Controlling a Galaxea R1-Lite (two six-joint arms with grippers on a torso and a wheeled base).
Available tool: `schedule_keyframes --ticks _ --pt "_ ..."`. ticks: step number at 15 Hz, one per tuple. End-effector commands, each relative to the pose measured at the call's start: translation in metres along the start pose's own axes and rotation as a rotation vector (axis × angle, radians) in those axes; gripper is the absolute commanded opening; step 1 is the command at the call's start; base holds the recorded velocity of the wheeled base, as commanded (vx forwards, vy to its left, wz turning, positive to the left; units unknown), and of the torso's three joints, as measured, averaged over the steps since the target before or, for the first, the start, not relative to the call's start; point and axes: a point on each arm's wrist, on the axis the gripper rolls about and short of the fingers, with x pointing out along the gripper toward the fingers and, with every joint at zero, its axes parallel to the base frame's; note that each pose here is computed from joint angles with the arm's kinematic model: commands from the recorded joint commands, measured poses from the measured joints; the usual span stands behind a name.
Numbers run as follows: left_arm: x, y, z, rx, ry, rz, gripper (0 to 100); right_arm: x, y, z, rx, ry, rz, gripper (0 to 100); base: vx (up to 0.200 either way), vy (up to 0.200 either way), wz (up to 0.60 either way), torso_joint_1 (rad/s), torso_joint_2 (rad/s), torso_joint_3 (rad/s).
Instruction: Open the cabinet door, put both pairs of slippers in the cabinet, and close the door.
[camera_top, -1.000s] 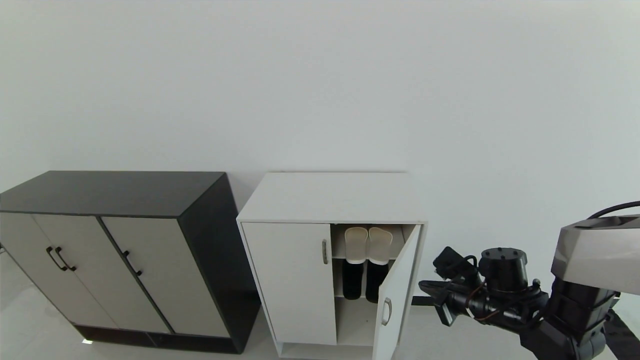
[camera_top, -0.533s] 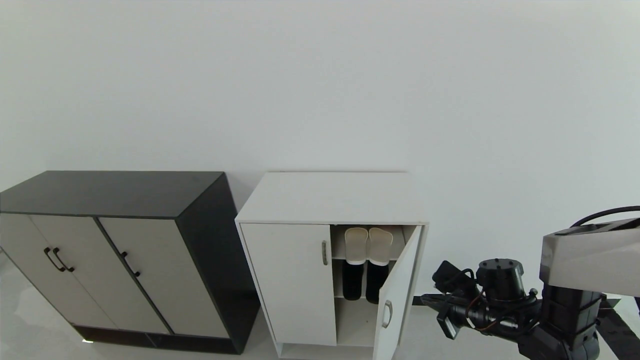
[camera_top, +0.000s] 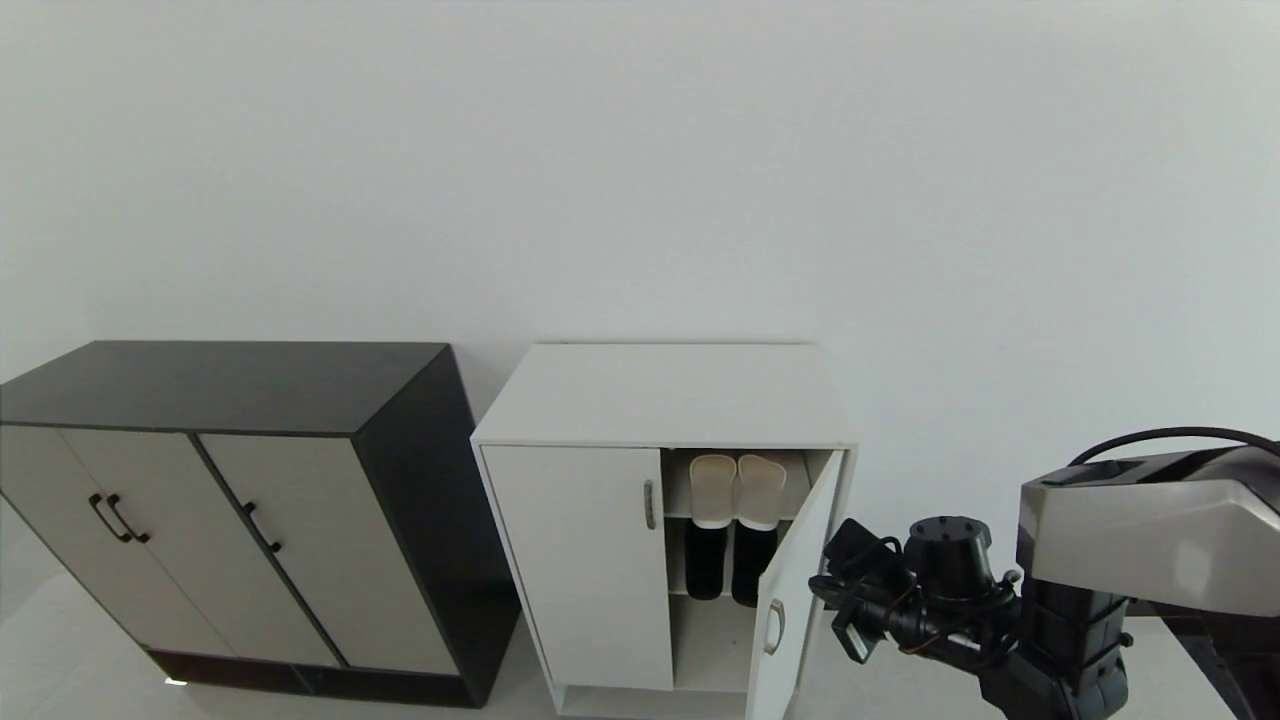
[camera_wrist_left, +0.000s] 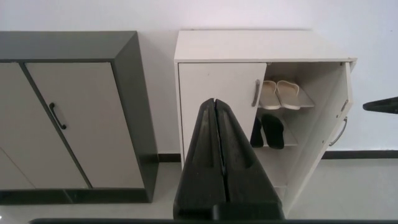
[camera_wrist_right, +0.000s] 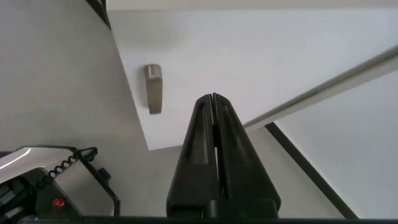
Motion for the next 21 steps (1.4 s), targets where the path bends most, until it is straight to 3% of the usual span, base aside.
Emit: schedule_keyframes --ticks 1,7,13,17,21 --pt "0.0 0.0 0.0 0.002 0.002 0.0 0 0.01 0.0 -0.002 0.005 -0.004 -0.001 0 0.0 0.0 0.0 0.0 0.0 0.0" --pt "0.0 0.0 0.0 0.003 0.002 0.0 0 0.031 -0.006 0.016 0.11 -0.023 -0.01 0 0.0 0.0 0.0 0.0 0.0 0.0" --pt "0.0 0.0 0.0 0.002 0.0 0.0 0 0.067 -0.004 0.05 0.101 0.002 -0.064 0 0.0 0.0 0.0 0.0 0.0 0.0" --pt "0.0 0.0 0.0 0.003 0.002 0.0 0 0.092 0.001 0.062 0.157 -0.006 -0.217 0 0.0 0.0 0.0 0.0 0.0 0.0" --pt "0.0 0.0 0.0 0.002 0.002 -0.001 0 0.081 0.005 0.081 0.164 -0.141 -0.237 0 0.0 0.0 0.0 0.0 0.0 0.0"
